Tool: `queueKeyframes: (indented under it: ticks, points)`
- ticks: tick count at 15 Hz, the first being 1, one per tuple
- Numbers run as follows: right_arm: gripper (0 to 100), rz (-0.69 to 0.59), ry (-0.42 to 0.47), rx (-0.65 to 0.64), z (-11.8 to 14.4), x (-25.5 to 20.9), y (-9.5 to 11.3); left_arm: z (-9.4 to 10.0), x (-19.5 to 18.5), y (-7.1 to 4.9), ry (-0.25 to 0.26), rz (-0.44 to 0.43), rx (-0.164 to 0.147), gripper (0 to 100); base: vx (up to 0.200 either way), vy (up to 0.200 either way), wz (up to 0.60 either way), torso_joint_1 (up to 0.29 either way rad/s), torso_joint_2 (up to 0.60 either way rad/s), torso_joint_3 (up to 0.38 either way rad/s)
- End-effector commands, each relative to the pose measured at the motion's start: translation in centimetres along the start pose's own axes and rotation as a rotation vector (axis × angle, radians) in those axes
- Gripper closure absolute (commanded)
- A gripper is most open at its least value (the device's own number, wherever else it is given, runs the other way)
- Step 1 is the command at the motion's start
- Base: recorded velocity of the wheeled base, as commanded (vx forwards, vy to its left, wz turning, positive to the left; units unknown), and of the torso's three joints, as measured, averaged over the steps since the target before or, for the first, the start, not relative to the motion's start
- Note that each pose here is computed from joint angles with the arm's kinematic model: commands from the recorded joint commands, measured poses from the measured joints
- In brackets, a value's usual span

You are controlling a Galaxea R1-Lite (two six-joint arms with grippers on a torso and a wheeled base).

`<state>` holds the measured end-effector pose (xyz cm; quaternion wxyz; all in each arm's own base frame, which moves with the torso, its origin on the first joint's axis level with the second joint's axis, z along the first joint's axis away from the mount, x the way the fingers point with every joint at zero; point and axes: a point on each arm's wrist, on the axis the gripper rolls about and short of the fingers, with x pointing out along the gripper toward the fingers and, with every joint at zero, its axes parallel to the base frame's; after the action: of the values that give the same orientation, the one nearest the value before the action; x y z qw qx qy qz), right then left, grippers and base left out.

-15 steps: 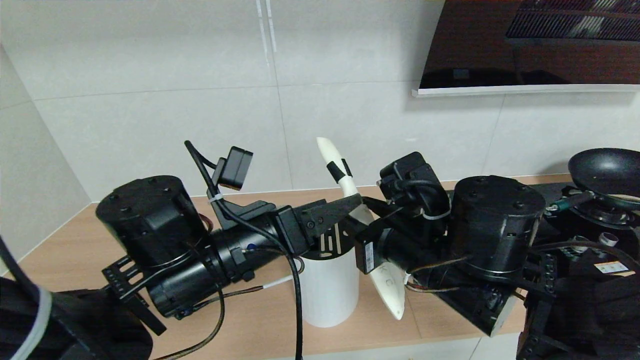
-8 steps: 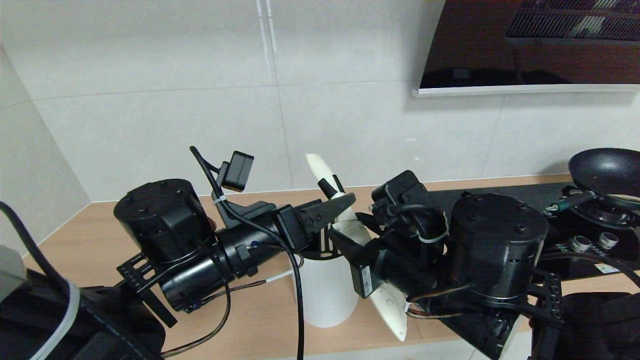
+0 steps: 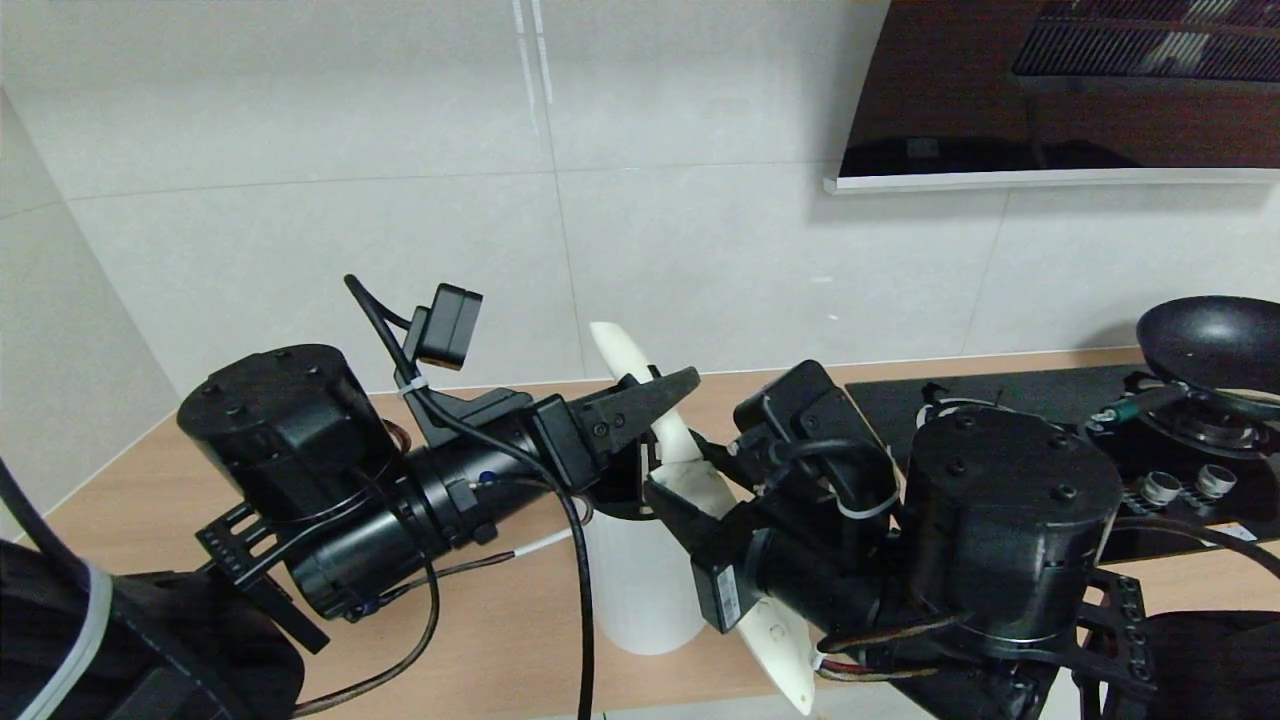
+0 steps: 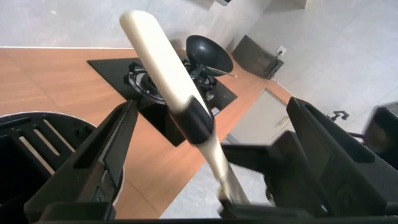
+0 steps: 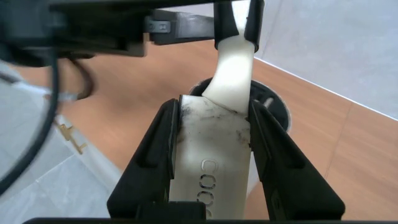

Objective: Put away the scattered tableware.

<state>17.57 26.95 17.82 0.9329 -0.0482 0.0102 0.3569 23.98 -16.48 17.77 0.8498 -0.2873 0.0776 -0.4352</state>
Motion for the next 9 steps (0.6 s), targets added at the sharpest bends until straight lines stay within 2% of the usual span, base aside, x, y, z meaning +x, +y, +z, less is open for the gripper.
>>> queueKeyframes:
  ticks: [1,4,5,9]
  points:
    - [100,0.004,0.002,-0.001,-0.06,-0.11,0.12,0.09,-0.10,-0.16,-0.003,-0.004,0.001,0,0.000,0.000,0.00,0.000,0.00,0.000]
    - [100,0.008,0.003,-0.002,-0.10,-0.11,0.23,0.00,-0.08,-0.15,0.000,-0.004,0.000,0,0.000,0.000,0.00,0.000,0.00,0.000]
    - [100,0.009,0.003,-0.002,-0.09,-0.12,0.28,-0.03,-0.07,-0.18,0.001,-0.005,0.000,100,0.000,0.000,0.00,0.000,0.00,0.000]
    - [100,0.018,0.001,-0.002,-0.05,-0.24,0.54,-0.27,-0.14,-0.07,0.018,-0.010,-0.004,100,0.000,0.000,0.00,0.000,0.00,0.000]
